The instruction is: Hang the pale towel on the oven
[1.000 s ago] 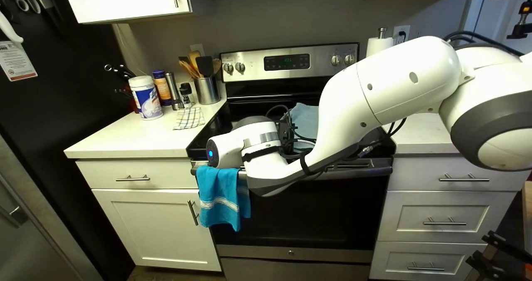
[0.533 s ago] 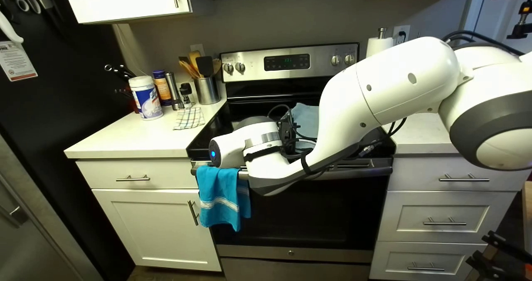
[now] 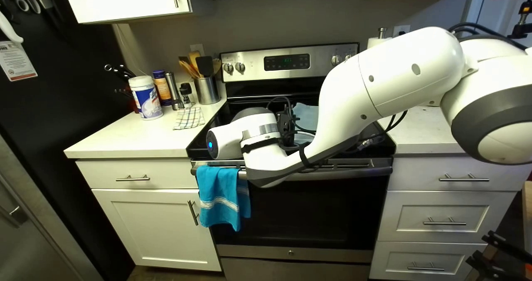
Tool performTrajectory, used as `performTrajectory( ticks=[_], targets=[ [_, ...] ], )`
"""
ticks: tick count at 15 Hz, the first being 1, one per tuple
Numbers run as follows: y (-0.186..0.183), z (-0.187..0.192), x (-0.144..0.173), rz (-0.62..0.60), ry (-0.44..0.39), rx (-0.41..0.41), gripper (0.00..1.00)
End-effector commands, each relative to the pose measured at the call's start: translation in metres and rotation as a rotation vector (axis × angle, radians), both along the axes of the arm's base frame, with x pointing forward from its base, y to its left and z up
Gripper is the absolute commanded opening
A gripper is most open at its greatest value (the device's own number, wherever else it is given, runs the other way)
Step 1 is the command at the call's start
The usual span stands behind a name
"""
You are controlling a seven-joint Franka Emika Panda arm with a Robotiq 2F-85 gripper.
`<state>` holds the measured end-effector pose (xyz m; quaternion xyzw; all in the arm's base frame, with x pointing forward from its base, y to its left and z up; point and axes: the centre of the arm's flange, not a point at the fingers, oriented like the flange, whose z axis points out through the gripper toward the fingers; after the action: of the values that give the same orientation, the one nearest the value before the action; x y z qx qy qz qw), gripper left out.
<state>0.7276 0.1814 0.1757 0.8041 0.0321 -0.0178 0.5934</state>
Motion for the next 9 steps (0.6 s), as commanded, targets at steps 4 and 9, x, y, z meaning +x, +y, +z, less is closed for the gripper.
performTrajectory(
  ticks=[4, 9],
  targets=[
    [-0.0147, 0.0279, -0.0091, -0.010, -0.007, -0.016, 1.00],
    [-0.0106, 0.0230, -0.0073, 0.007, -0.004, -0.004, 0.74]
  ],
)
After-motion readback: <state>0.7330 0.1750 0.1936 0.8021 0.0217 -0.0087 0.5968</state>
